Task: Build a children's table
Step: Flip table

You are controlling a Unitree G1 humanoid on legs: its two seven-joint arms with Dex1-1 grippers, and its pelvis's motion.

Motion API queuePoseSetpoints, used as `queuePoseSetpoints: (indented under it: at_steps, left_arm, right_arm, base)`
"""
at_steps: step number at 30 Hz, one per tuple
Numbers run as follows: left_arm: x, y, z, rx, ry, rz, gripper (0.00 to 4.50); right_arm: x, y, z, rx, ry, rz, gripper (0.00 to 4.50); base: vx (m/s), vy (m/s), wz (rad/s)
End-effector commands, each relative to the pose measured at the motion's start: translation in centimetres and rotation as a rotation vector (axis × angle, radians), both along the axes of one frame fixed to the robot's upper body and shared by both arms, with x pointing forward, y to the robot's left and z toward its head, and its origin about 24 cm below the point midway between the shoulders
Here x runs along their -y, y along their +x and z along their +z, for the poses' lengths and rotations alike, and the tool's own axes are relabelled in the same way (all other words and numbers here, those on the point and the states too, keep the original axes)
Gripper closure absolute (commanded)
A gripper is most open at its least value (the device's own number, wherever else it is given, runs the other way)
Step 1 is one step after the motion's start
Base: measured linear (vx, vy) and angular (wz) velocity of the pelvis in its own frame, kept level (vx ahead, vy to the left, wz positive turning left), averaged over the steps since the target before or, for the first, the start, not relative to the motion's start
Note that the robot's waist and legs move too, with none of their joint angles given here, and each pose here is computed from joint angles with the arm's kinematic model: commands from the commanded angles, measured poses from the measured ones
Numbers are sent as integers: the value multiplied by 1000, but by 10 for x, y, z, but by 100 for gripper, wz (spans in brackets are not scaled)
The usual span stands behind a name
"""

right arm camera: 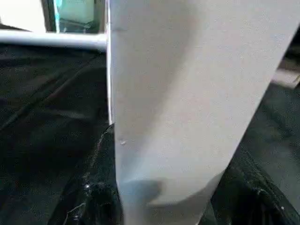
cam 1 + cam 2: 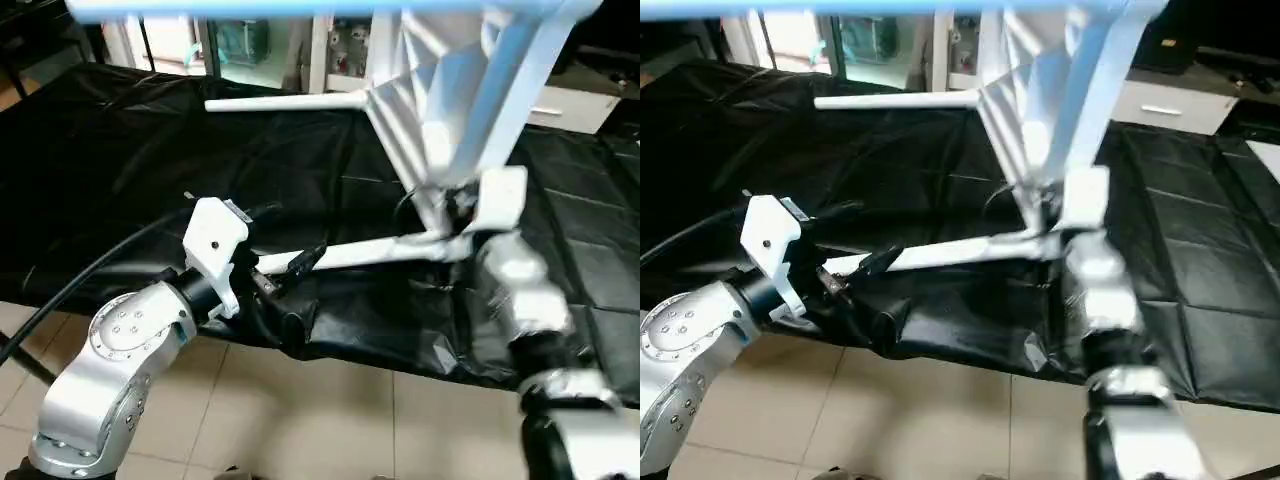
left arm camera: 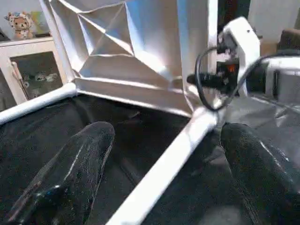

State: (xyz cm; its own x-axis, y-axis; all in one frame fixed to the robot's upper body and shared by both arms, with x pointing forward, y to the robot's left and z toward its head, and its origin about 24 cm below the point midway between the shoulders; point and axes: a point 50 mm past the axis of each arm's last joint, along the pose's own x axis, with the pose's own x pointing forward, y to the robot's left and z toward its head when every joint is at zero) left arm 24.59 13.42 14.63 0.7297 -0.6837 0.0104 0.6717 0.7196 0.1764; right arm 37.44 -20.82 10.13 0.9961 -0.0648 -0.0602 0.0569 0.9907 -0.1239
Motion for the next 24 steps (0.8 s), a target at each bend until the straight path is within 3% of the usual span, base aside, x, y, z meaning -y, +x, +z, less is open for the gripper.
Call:
queuePoseSetpoints:
  at_steps: [1,4,7,21,24]
  left_arm:
    - [3,-2,6,32,4,-7,37]
    - [4,-1,7,35,2,-5,37]
    - [4,-1,7,37,0,-2,37]
    - [5,-1,8,40,-2,1,37]
    - [6,0,8,41,-3,1,37]
  right_arm:
    - [17,7,56,212,-169,-57,262]
    - [22,8,66,241,-211,-67,262]
    - [27,9,88,306,-326,-55,262]
    - [34,15,134,375,-517,-16,284]
    - [35,18,152,391,-582,1,287]
  base:
    - [0,0,0]
    - [0,0,0]
    - [0,0,0]
    - [0,0,0]
    - [0,0,0]
